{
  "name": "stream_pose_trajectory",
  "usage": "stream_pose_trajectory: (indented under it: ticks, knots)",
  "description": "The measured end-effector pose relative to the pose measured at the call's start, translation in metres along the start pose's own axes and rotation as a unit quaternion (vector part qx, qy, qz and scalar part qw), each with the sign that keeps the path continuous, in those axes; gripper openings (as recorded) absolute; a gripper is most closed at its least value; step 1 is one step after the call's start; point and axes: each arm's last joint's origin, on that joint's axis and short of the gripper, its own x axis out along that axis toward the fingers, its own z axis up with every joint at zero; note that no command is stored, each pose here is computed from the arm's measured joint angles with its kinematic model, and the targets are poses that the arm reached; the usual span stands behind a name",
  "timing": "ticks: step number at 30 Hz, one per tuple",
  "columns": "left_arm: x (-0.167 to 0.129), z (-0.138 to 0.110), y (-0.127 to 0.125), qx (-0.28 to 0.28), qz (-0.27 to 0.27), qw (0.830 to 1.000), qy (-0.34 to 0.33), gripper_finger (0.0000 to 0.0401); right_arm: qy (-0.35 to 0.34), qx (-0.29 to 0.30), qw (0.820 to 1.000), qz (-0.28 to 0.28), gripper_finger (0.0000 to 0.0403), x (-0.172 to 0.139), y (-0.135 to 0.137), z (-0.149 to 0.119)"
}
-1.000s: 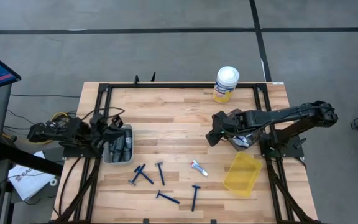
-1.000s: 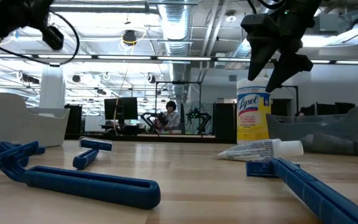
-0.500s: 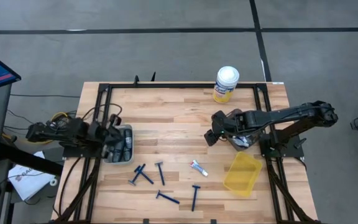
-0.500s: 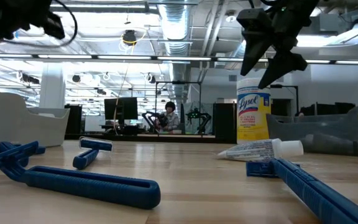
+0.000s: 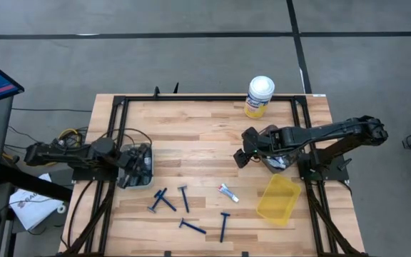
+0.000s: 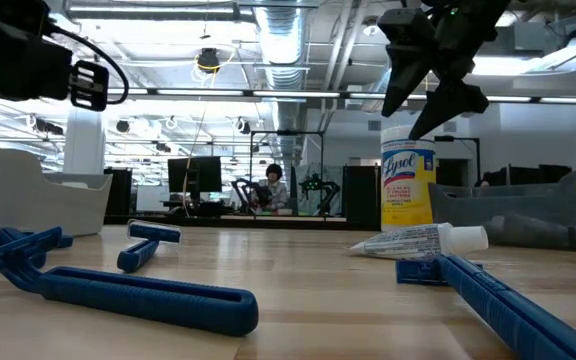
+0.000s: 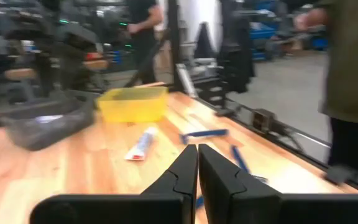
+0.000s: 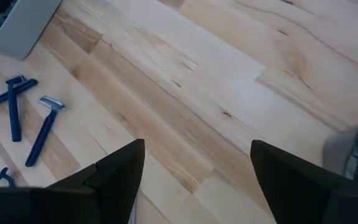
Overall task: Pick & Place Travel size toiletries
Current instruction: Put the white toothpaste into the black bin
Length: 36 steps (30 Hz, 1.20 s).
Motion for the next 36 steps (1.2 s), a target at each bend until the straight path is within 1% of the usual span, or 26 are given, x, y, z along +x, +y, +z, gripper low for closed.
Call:
stream_pose_trajectory:
  ticks: [2,11,13,15,16,18,21,26,28,29,31,34,36]
  knots:
    - [0.001,-0.001,0.0,-0.002,-0.011,1.0,0.004,0.001,0.001,-0.001,1.0,0.001,0.0286,0.0,0.0,-0.001]
    - [0.003,-0.003,0.001,-0.008,-0.007,1.0,0.018,0.001,0.011,-0.011,1.0,0.015,0.0286,-0.002,0.006,-0.007]
    - [0.003,-0.004,0.001,-0.008,-0.007,1.0,0.018,0.0011,0.024,-0.015,0.999,0.024,0.0286,0.001,0.009,-0.01]
    - [0.003,-0.004,0.001,-0.008,-0.007,1.0,0.018,0.0012,0.053,-0.022,0.998,0.03,0.0286,0.009,0.014,-0.013]
    - [0.003,-0.004,0.001,-0.008,-0.007,1.0,0.019,0.0012,0.073,-0.031,0.997,0.023,0.0286,0.013,0.017,-0.015]
    - [0.003,-0.004,0.001,-0.009,-0.005,1.0,0.021,0.0012,0.1,-0.053,0.993,0.034,0.0286,0.02,0.03,-0.014]
    - [0.002,-0.002,0.001,-0.004,-0.004,1.0,0.008,0.001,0.14,-0.108,0.984,0.016,0.0286,0.034,0.052,-0.017]
    - [-0.006,0.009,-0.002,0.022,0.002,0.998,-0.052,0.0013,0.182,-0.219,0.958,-0.014,0.0286,0.057,0.092,-0.021]
    - [-0.009,0.014,-0.003,0.035,0.004,0.996,-0.079,0.0014,0.189,-0.248,0.95,-0.03,0.0286,0.068,0.102,-0.026]
    - [-0.009,0.014,-0.002,0.036,0.003,0.996,-0.081,0.0015,0.194,-0.256,0.946,-0.036,0.0285,0.072,0.106,-0.029]
    - [-0.009,0.015,-0.002,0.037,0.008,0.996,-0.083,0.0015,0.193,-0.262,0.945,-0.034,0.0285,0.078,0.115,-0.033]
    - [-0.01,0.011,0.001,0.03,0.024,0.997,-0.066,0.0015,0.202,-0.269,0.941,-0.04,0.0285,0.079,0.117,-0.043]
    - [-0.01,0.011,0.004,0.031,0.036,0.997,-0.066,0.0015,0.196,-0.258,0.945,-0.041,0.0285,0.077,0.12,-0.047]
